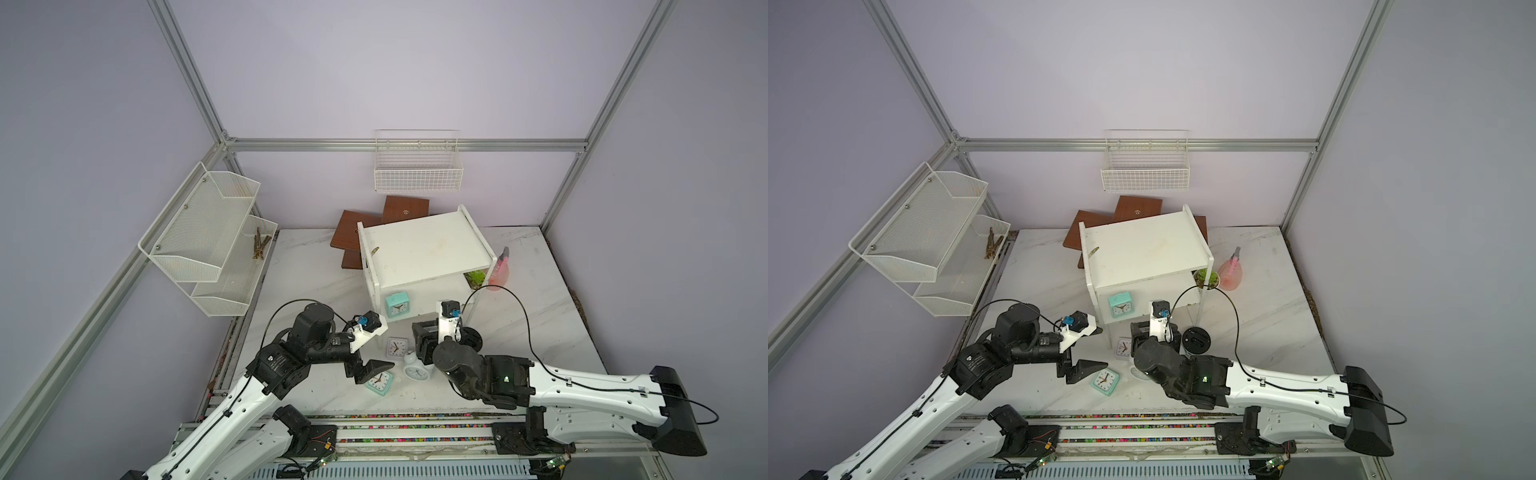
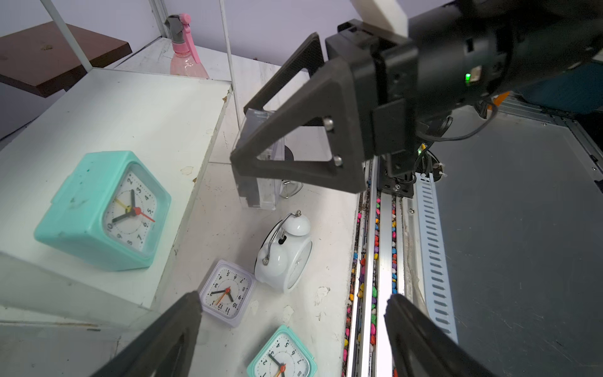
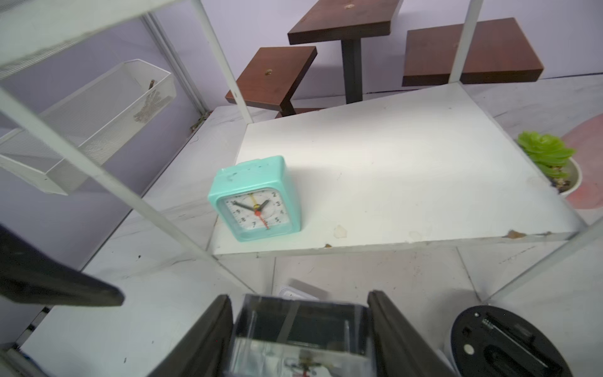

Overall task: Place the alarm clocks on the shelf by style
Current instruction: Place the alarm on the shelf.

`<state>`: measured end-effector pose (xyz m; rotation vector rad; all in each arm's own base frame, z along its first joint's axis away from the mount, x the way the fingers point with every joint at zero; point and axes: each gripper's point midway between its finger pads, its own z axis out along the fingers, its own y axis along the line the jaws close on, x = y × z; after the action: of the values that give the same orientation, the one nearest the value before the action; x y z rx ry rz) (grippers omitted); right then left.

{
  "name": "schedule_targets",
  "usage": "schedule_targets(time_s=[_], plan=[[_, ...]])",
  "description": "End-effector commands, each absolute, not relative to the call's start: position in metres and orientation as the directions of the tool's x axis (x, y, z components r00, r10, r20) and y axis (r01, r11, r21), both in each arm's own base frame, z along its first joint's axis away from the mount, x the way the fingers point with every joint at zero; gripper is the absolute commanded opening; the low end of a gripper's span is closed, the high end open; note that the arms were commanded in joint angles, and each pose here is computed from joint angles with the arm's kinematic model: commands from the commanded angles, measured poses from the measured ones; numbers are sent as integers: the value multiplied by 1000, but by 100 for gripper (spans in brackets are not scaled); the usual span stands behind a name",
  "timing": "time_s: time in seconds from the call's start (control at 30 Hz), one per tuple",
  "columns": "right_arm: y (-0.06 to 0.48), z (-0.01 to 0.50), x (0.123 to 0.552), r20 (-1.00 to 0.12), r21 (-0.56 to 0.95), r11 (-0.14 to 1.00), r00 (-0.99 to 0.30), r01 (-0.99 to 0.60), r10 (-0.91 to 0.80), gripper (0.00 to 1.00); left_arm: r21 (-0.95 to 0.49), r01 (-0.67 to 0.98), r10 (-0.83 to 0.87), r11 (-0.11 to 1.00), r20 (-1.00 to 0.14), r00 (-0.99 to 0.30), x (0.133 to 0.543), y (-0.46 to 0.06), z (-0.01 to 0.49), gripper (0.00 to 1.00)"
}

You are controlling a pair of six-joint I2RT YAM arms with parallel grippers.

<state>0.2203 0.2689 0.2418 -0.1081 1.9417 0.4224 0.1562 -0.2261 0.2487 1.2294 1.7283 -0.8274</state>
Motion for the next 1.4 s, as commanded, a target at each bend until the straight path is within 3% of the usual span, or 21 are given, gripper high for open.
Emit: schedule_targets(time_s=[0.0,0.37,1.37], plan=[[272,258,230,-927,238,918,-356,-316,118,46,-1,951,423,309,-895,-138,160,-223,240,91],[273,261,266,-949,167,944,-307,-285,75,46,0,952,459,307,-876,-148,167,-225,226,93],[276,257,311,-954,178,960,-278,-217,114,47,17,955,459,298,-879,-127,160,-222,221,96]])
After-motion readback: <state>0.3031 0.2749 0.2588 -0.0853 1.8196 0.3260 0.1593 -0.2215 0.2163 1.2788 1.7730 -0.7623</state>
